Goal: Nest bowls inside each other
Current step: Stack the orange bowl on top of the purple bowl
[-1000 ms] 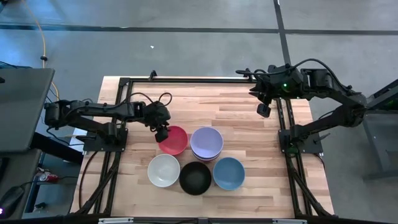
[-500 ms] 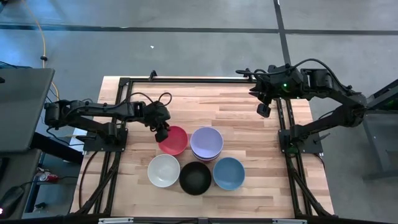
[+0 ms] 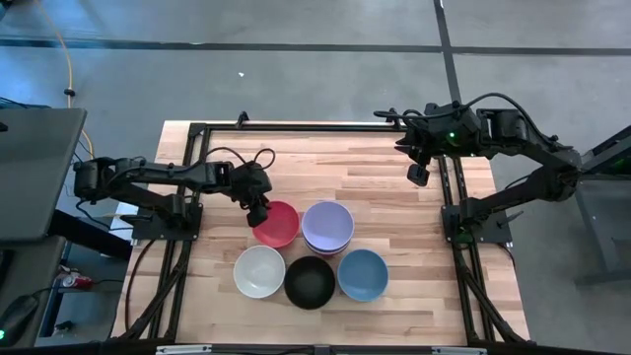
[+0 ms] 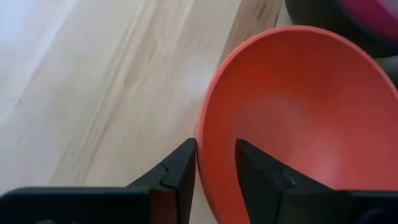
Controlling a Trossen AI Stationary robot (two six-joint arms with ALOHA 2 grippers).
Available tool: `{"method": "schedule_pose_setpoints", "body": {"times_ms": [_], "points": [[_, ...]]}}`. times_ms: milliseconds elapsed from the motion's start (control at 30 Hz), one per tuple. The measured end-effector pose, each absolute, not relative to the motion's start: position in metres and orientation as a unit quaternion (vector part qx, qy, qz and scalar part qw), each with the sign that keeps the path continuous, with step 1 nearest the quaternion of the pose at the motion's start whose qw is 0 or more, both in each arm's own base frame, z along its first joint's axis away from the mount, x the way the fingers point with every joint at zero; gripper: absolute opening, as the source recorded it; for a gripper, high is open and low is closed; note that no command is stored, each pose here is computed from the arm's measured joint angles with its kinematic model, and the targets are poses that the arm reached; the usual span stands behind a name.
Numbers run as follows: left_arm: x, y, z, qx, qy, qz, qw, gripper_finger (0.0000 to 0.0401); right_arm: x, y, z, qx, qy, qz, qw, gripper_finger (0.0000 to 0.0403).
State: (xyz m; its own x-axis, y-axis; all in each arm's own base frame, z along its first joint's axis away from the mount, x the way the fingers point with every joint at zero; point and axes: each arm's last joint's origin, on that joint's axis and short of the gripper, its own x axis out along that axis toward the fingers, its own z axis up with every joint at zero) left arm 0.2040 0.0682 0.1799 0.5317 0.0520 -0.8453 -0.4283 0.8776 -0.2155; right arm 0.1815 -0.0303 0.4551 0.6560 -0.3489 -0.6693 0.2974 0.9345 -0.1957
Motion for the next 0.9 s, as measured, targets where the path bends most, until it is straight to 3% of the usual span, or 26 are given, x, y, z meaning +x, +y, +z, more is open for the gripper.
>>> {"method": "schedule_pose_setpoints", "body": {"times_ms": [300, 600, 900], "points": [[0.208, 0.069, 0.168, -0.209, 0.489, 0.138, 0.836, 0.0088, 0.182, -0.03, 0.455, -0.036, 0.375, -0.177, 0.909, 0.0042], [0.21, 0.071, 0.169, -0.207, 0.479, 0.137, 0.842, 0.0009, 0.182, -0.03, 0.455, -0.036, 0.375, -0.177, 0.909, 0.0041], [0.209, 0.075, 0.169, -0.211, 0.476, 0.144, 0.842, 0.0004, 0.182, -0.03, 0.455, -0.036, 0.375, -0.177, 0.909, 0.0041]]}}
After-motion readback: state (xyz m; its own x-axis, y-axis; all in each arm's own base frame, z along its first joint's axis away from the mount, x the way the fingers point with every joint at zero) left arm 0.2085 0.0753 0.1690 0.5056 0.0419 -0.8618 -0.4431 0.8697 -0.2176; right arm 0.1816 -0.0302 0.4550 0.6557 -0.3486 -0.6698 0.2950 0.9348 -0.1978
